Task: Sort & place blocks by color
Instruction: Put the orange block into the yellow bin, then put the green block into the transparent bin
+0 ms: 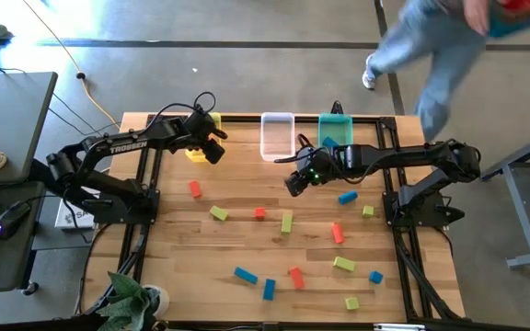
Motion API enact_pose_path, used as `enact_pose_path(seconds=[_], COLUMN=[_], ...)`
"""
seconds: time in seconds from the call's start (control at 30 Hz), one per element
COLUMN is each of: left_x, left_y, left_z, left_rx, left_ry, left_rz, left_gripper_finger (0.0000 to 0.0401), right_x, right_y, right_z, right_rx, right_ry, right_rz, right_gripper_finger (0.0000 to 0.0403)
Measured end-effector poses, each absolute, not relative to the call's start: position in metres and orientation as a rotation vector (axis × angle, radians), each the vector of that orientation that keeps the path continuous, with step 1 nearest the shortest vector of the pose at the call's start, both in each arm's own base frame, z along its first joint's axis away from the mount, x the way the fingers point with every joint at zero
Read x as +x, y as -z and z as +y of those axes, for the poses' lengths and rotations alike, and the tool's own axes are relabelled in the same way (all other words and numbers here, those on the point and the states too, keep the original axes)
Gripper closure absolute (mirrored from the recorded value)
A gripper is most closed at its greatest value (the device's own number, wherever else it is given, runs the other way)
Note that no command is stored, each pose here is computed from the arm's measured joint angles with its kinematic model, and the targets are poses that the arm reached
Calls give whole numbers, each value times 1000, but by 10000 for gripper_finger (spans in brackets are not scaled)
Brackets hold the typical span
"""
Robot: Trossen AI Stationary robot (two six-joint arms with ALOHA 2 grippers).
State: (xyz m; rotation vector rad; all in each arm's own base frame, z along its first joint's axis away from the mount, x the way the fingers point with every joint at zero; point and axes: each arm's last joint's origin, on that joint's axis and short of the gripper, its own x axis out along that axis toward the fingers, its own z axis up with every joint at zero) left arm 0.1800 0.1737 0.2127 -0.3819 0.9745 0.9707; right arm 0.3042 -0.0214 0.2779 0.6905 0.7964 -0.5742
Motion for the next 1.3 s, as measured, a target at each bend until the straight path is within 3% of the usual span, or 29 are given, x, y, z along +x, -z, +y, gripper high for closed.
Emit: enact_pose_path(seconds=[0.37,0.7,1.3], left_x=[189,194,205], left_y=[-249,-282,-289], left_z=[175,156,123], left_rx=[-476,-451,-360], left_ry=[-832,-725,-591], left_rz=[923,848,870], left_gripper_finger=[194,194,194], right_x=[305,303,328], right_y=[-278,-277,-238], right_z=[-8,16,62], right_rx=[780,1030,1277], right_ry=[561,640,705], right_rz=[798,772,810], right_gripper_finger=[187,187,187])
